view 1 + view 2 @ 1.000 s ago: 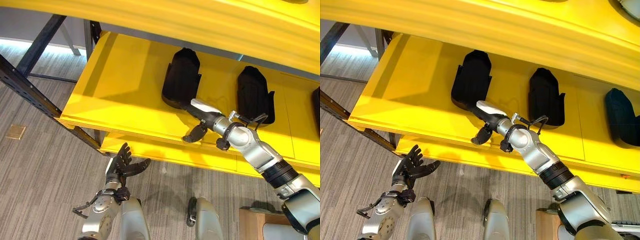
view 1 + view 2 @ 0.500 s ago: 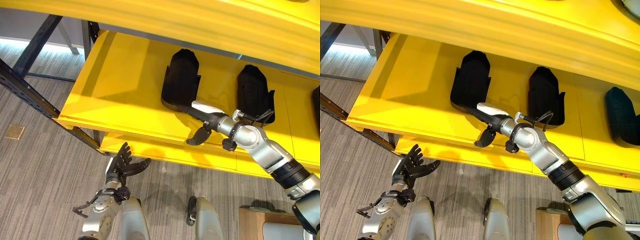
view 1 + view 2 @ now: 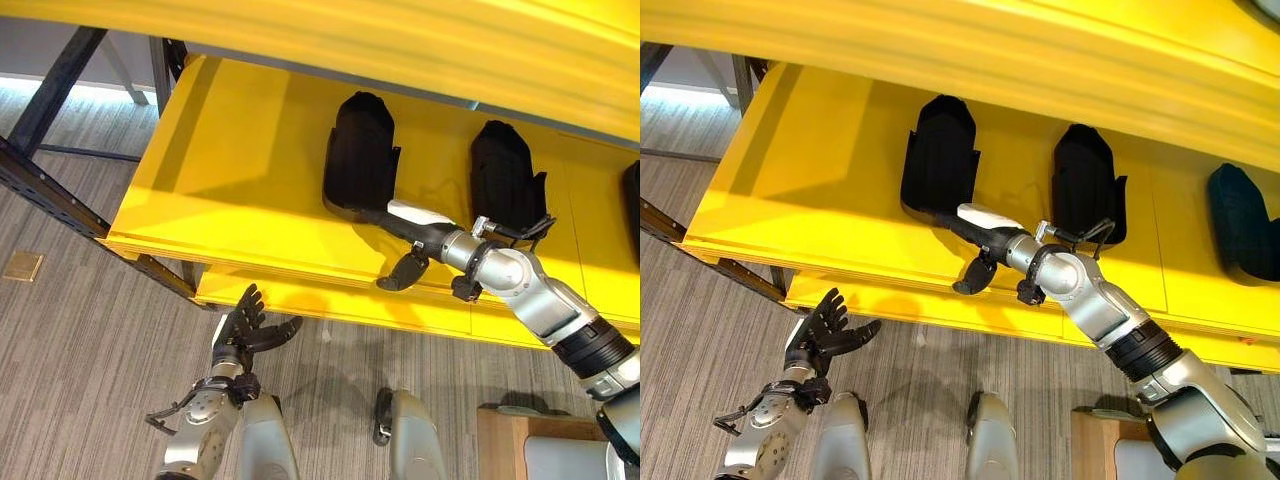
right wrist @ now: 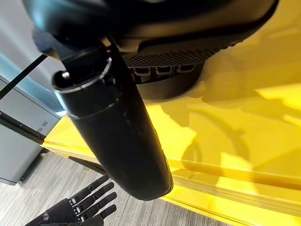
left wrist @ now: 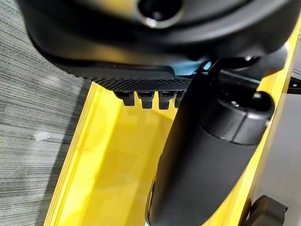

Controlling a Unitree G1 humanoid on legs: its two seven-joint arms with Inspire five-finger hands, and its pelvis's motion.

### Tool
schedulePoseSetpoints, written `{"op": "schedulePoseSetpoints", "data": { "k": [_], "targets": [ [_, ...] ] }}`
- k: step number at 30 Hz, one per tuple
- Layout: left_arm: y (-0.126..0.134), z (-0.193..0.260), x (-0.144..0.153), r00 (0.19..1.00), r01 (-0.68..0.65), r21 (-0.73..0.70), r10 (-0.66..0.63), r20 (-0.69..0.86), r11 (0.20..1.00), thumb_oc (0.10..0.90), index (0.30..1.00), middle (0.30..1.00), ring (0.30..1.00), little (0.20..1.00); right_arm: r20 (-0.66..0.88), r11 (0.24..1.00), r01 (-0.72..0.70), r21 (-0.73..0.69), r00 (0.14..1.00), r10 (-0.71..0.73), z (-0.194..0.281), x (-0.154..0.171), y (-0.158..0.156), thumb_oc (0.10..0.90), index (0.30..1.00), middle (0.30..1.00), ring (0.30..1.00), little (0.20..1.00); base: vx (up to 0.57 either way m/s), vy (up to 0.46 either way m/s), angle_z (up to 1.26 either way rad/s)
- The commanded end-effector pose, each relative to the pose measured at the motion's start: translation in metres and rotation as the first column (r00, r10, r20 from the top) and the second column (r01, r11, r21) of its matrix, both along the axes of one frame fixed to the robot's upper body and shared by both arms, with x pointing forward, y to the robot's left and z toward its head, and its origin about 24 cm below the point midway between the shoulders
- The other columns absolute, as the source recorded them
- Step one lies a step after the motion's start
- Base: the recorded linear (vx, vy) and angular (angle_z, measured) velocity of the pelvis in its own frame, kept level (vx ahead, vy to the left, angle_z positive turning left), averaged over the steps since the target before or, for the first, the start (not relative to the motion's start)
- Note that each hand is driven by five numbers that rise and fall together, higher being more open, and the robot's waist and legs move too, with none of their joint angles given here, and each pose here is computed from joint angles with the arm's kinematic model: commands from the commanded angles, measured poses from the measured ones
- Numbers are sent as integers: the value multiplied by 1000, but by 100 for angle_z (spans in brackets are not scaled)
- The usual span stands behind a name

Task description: Move parts from the plastic box to the shelf.

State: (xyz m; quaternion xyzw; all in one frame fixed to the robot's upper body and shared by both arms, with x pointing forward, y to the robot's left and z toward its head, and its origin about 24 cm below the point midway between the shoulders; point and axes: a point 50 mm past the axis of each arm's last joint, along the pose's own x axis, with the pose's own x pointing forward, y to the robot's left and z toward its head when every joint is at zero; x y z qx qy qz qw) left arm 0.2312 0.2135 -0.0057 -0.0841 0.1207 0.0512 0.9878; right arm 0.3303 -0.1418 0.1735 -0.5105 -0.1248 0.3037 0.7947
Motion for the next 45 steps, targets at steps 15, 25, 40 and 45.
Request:
{"op": "schedulePoseSetpoints", "data": {
  "k": [15,25,40,45],
  "targets": [
    [2,40,12,979,47,62,-58,194,997,900,1000,1000,1000,1000,143,983,-175,53,976,166,43,-17,21,900,1000,1000,1000,1000,0,0,0],
    [4,39,12,981,32,56,-42,190,998,900,1000,1000,1000,1000,190,984,-156,87,972,137,53,-17,15,900,1000,1000,1000,1000,0,0,0],
    [12,35,6,985,6,59,-16,171,998,900,1000,1000,1000,1000,365,994,-31,100,931,-8,86,-13,-13,900,1000,1000,1000,1000,0,0,0],
    [15,34,3,987,-5,58,-5,163,998,900,1000,1000,1000,1000,435,992,-17,127,899,-40,99,-20,-22,900,1000,1000,1000,1000,0,0,0]
  ]
}}
